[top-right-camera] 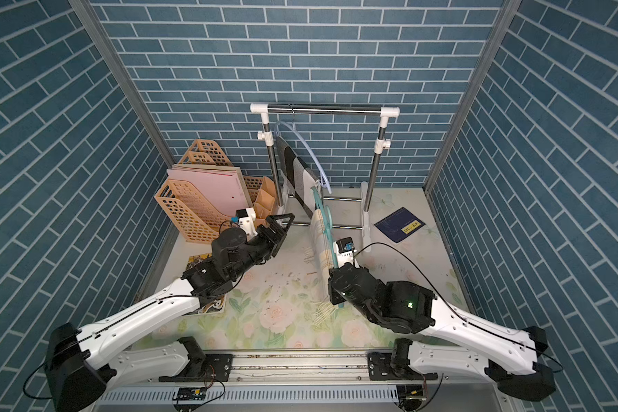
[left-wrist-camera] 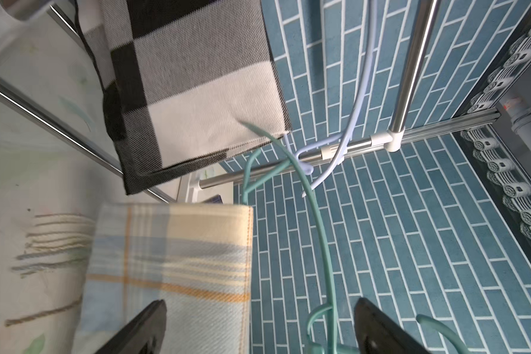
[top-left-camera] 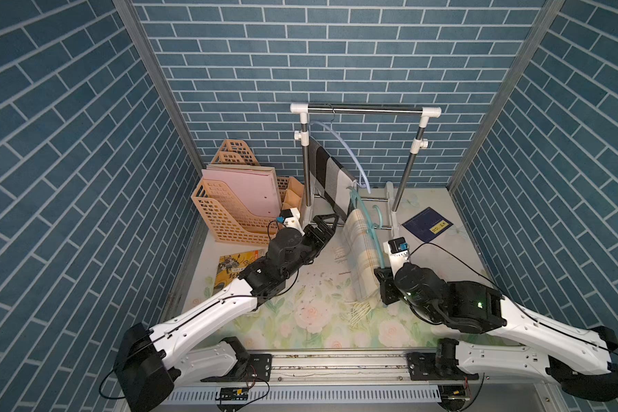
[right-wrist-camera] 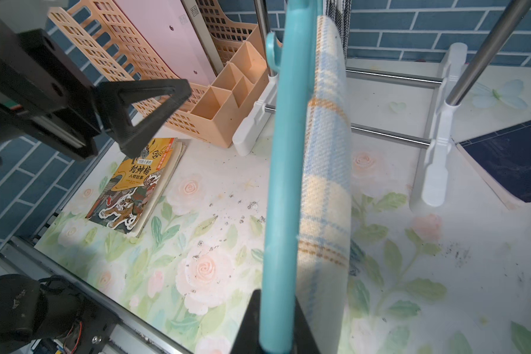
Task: Hang the scarf on the hanger
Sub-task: Place the hanger at the clothesline.
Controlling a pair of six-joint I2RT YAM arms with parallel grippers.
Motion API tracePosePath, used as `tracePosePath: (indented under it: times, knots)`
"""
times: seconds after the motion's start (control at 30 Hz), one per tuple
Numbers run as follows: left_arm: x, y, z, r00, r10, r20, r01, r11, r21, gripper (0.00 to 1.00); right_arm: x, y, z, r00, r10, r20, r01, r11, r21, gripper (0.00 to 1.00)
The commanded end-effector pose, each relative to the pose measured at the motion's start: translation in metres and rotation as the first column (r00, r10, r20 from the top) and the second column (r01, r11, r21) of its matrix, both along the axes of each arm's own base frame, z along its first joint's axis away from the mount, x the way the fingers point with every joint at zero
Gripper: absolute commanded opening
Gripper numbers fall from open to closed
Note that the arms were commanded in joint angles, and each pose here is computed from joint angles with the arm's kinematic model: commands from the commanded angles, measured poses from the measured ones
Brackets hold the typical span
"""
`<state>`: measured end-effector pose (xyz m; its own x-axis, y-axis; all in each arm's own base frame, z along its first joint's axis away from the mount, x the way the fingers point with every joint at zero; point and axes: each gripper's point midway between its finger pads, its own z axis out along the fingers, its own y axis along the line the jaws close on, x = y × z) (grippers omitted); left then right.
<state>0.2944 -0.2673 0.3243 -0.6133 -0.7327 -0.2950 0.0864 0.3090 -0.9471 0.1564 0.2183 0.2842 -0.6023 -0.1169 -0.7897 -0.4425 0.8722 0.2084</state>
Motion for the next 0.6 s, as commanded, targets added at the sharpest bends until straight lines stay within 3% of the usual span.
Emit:
tracePosePath:
  times: [0.0,0.23,0.57]
  knots:
    - [-0.001,0.017,-0.004,0.999,0.042,0.03,-0.044,0.995,0.086,0.98,-0.01,-0.022,0.016,0.999,-0.012,-0.051,0.013,1.0,0.006,0.0]
    - [-0.005,0.022,-0.016,0.999,0.043,0.024,-0.046,0.993,0.104,0.99,-0.031,-0.046,0.045,0.993,0.036,-0.115,-0.034,0.999,0.022,0.0]
    - [-0.01,0.029,-0.025,0.999,0.052,0.008,-0.053,0.991,0.12,0.99,-0.032,-0.073,0.065,0.99,-0.048,-0.135,0.053,0.998,0.035,0.0]
